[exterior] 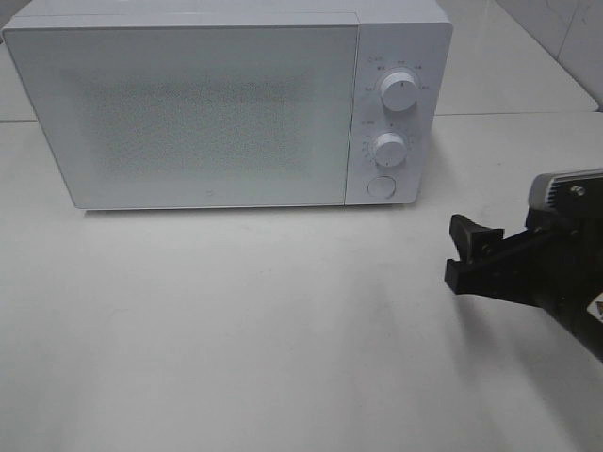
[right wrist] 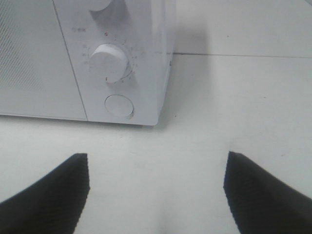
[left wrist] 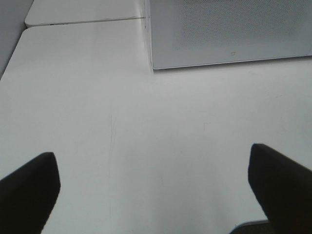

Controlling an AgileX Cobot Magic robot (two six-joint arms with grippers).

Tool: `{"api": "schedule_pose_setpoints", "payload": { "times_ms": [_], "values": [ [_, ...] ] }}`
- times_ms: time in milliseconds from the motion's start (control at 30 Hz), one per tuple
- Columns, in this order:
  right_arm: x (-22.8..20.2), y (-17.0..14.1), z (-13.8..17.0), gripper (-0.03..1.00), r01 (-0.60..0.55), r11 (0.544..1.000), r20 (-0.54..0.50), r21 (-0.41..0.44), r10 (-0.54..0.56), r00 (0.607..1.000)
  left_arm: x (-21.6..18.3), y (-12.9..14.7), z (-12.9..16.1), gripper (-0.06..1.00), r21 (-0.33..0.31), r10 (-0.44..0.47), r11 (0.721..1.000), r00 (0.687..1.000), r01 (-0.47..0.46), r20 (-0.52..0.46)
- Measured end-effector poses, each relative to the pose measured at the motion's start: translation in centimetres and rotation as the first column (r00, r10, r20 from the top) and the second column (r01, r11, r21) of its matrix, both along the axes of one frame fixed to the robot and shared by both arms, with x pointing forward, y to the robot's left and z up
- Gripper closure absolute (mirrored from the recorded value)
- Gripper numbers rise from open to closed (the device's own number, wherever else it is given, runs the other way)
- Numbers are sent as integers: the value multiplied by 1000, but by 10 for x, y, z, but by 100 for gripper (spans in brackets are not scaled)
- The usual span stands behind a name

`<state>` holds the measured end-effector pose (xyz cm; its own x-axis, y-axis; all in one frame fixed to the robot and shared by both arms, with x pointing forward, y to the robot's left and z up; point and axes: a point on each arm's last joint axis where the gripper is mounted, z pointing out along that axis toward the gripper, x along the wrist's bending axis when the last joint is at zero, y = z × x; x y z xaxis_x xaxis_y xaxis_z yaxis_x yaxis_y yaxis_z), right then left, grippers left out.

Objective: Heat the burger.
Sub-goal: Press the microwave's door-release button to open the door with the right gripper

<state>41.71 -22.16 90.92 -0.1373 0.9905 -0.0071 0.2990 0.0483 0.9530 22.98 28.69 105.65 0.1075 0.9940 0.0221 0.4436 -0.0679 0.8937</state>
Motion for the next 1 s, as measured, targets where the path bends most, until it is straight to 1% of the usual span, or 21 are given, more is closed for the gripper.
{"api": "schedule_pose_setpoints", "payload": {
  "times_ms": [67, 167, 200, 267, 333, 400, 433, 633, 667, 700, 733, 767, 800, 833, 867, 900, 933, 967, 1000],
  "values": [
    [4, 19, -5, 22, -25, 1000, -13, -11, 25, 1000, 0, 0, 0, -3, 0, 0, 1000, 1000, 0, 0],
    [4, 22, -6, 22, -31, 999, -13, -14, 31, 999, 0, 0, 0, -3, 0, 0, 1000, 1000, 0, 0],
    [6, 31, -8, 22, -39, 999, -15, -13, 39, 999, 0, 0, 0, -3, 0, 0, 1000, 1000, 0, 0],
    [6, 35, -8, 22, -40, 999, -15, -12, 40, 999, 0, 0, 0, -3, 0, 0, 1000, 1000, 0, 0],
    [8, 47, -10, 22, -35, 999, -16, -13, 35, 999, 0, 0, 0, -3, 0, 0, 1000, 1000, 0, 0],
    [8, 48, -11, 22, -29, 999, -17, -12, 29, 999, 0, 0, 0, -3, 0, 0, 1000, 1000, 0, 0],
    [9, 48, -11, 22, -7, 1000, -20, -8, 7, 1000, 0, 0, 0, -3, 0, 0, 1000, 1000, 0, 0],
    [10, 44, -11, 22, 46, 999, -23, 5, -46, 999, 0, 0, 0, -3, 0, 0, 1000, 1000, 0, 0],
    [10, 44, -11, 22, 63, 998, -27, 25, -62, 998, 0, 0, 0, -3, 0, 0, 1000, 1000, 0, 0],
    [10, 43, -11, 22, 81, 994, -34, 67, -79, 996, 0, 0, 0, -3, 0, 0, 1000, 1000, 0, 0],
    [10, 43, -11, 22, 81, 994, -34, 67, -79, 996, 0, 0, 0, -3, 0, 0, 1000, 1000, 0, 0],
    [10, 43, -11, 22, 95, 990, -40, 105, -92, 995, 0, 0, 0, -3, 0, 0, 1000, 1000, 0, 0],
    [10, 43, -11, 24, 132, 970, -59, 204, -123, 991, 0, 0, 0, -3, 0, 0, 1000, 1000, 0, 0],
    [10, 43, -11, 24, 132, 970, -59, 204, -123, 991, 0, 0, 0, -3, 0, 0, 1000, 1000, 0, 0],
    [10, 43, -11, 25, 155, 952, -72, 262, -140, 987, 0, 0, 0, -3, 0, 0, 1000, 1000, 0, 0],
    [10, 43, -11, 28, 199, 905, -101, 376, -174, 980, 0, 0, 0, -3, 0, 0, 1000, 1000, 0, 0],
    [10, 43, -11, 28, 199, 905, -101, 376, -174, 980, 0, 0, 0, -3, 0, 0, 1000, 1000, 0, 0],
    [10, 43, -11, 29, 222, 876, -117, 429, -190, 975, 0, 0, 0, -3, 0, 0, 1000, 1000, 0, 0],
    [10, 43, -11, 29, 222, 876, -117, 429, -190, 975, 0, 0, 0, -3, 0, 0, 1000, 1000, 0, 0]
  ]
}}
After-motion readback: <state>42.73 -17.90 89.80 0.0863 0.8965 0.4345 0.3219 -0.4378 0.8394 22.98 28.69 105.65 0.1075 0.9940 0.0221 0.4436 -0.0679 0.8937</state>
